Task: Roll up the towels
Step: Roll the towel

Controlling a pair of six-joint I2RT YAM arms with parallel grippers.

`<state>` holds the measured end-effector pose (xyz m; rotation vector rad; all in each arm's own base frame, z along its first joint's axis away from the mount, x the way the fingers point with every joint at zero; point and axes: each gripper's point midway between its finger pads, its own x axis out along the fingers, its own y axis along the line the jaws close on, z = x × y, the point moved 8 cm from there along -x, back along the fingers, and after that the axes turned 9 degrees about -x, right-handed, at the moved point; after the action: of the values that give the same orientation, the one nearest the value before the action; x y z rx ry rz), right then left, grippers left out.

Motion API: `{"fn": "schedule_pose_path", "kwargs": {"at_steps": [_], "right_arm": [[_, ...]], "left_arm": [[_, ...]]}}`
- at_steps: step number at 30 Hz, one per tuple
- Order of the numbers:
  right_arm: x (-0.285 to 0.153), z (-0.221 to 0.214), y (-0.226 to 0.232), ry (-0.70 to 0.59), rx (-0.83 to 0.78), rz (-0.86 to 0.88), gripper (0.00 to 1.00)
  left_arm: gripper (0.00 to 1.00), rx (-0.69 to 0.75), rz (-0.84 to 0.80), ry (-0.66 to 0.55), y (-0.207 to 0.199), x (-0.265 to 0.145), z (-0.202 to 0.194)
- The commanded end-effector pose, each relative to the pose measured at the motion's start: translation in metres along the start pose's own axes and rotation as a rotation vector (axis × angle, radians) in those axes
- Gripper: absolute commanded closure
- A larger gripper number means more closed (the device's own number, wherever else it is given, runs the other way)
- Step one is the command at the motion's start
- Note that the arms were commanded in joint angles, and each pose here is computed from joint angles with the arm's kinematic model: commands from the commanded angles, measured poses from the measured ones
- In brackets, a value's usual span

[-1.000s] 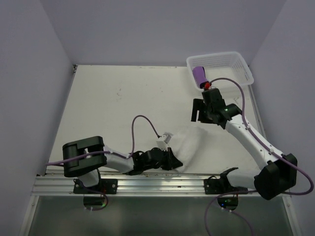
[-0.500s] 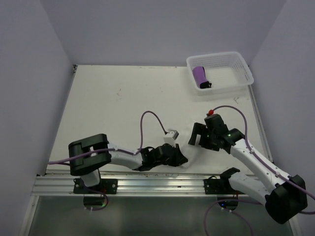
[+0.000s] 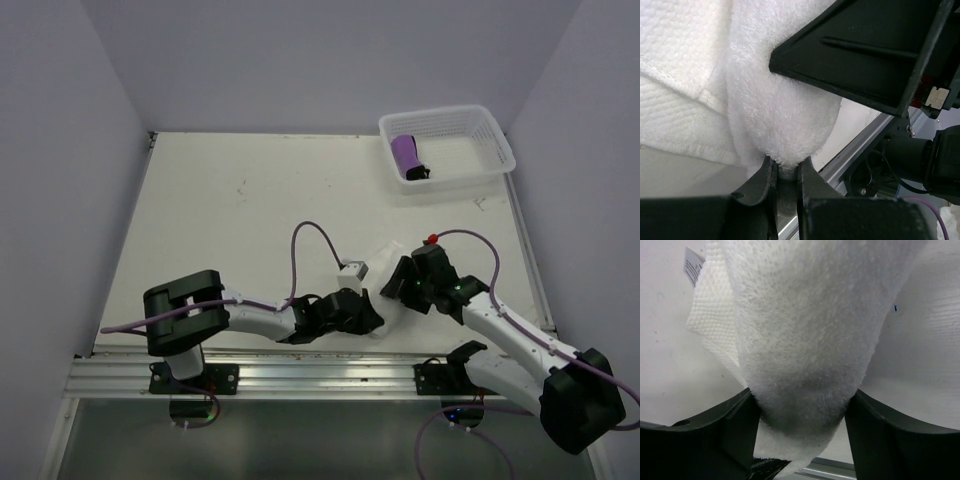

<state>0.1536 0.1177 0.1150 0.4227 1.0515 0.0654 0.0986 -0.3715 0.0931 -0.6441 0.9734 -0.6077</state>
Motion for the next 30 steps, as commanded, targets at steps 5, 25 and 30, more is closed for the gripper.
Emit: {"fn": "schedule_pose_path", "kwargs": {"at_steps": [5,25,30], "right_arm": [[0.02,0.001,-0.005,-0.061,0.055,-0.026,0.61],[0.032,0.034,0.059,0.047,-0.595,0.481,0.65],[0.052,0.033,0.07,0.114,-0.614,0.559,0.62]], "left_arm": [[0.9,0.085,0.102,0.003,0.021,-0.011,0.002],[0.63,-0.02,0.177,-0.396,0.06,-0.115,0.057],[0.64,0.03,0.223,-0.409,0.064,-0.096,0.062]]}}
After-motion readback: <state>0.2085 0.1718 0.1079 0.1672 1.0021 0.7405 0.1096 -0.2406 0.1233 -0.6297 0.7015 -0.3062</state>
